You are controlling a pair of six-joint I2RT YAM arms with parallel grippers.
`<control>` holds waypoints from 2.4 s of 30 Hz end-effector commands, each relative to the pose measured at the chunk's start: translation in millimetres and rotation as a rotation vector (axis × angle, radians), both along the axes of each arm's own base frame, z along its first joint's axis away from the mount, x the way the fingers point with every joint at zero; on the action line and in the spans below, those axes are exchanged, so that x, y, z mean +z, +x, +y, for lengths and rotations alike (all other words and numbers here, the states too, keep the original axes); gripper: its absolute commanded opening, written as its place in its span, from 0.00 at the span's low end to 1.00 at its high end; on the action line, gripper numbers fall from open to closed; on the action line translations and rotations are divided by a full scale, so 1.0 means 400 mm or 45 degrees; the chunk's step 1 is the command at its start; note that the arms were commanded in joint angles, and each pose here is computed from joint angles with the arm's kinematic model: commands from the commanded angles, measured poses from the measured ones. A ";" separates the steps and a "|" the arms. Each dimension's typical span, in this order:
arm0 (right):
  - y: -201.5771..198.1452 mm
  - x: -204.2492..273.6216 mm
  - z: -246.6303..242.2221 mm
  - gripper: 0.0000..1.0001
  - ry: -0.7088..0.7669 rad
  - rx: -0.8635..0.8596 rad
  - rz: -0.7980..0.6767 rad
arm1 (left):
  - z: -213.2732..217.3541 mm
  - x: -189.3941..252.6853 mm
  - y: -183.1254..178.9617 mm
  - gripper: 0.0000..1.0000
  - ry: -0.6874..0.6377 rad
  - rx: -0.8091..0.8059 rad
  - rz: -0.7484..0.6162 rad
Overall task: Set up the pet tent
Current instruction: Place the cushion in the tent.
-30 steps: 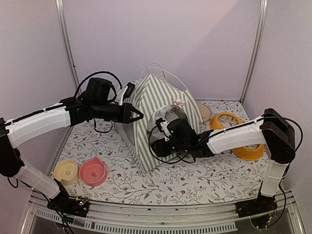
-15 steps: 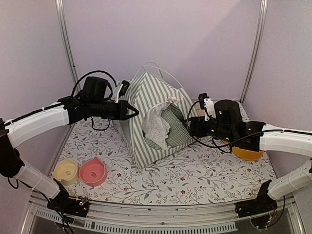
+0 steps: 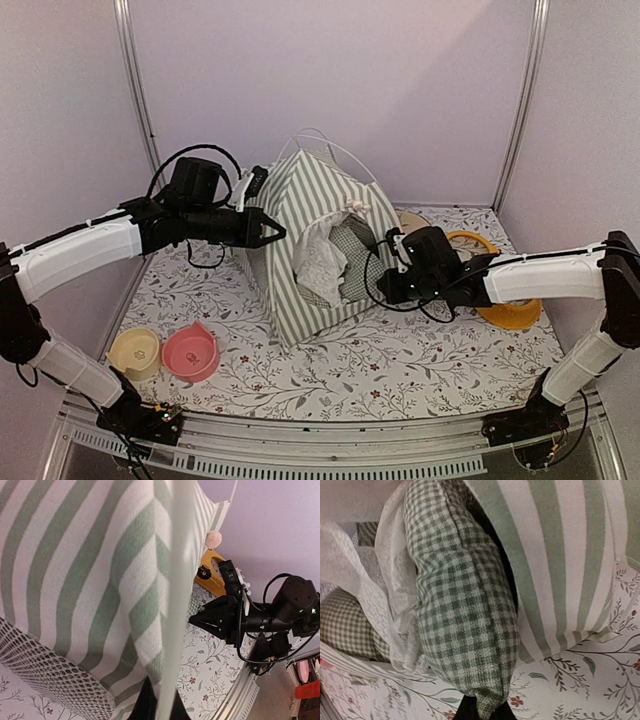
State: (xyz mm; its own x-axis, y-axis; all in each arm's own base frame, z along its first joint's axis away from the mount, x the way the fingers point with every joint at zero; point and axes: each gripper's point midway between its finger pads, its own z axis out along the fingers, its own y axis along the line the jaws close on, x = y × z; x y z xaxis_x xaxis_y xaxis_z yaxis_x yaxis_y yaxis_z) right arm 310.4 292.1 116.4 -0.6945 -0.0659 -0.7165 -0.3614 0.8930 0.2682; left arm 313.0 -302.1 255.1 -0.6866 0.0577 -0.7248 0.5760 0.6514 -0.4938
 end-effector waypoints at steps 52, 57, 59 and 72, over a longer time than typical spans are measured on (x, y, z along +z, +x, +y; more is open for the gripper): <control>0.121 0.216 0.189 0.69 0.124 -0.033 -0.255 | 0.052 0.071 -0.010 0.00 -0.083 0.242 0.018; 0.216 0.120 0.168 0.73 0.222 -0.158 -0.165 | 0.052 0.078 -0.011 0.00 -0.109 0.269 0.010; 0.226 0.054 0.195 0.74 0.172 -0.129 -0.096 | 0.053 0.079 -0.009 0.00 -0.132 0.288 0.010; 0.099 -0.148 0.127 0.00 -0.198 -0.169 -0.121 | 0.089 0.104 -0.002 0.00 -0.364 0.466 -0.010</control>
State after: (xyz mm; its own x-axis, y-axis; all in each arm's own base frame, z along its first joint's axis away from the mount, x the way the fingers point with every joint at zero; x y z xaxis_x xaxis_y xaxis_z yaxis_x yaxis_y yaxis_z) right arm 392.4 361.5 80.9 -0.6499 0.0557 -0.7579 -0.2408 0.9308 0.2749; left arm 308.8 -273.9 268.7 -0.6558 -0.2147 -0.7238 0.3962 0.7182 -0.5720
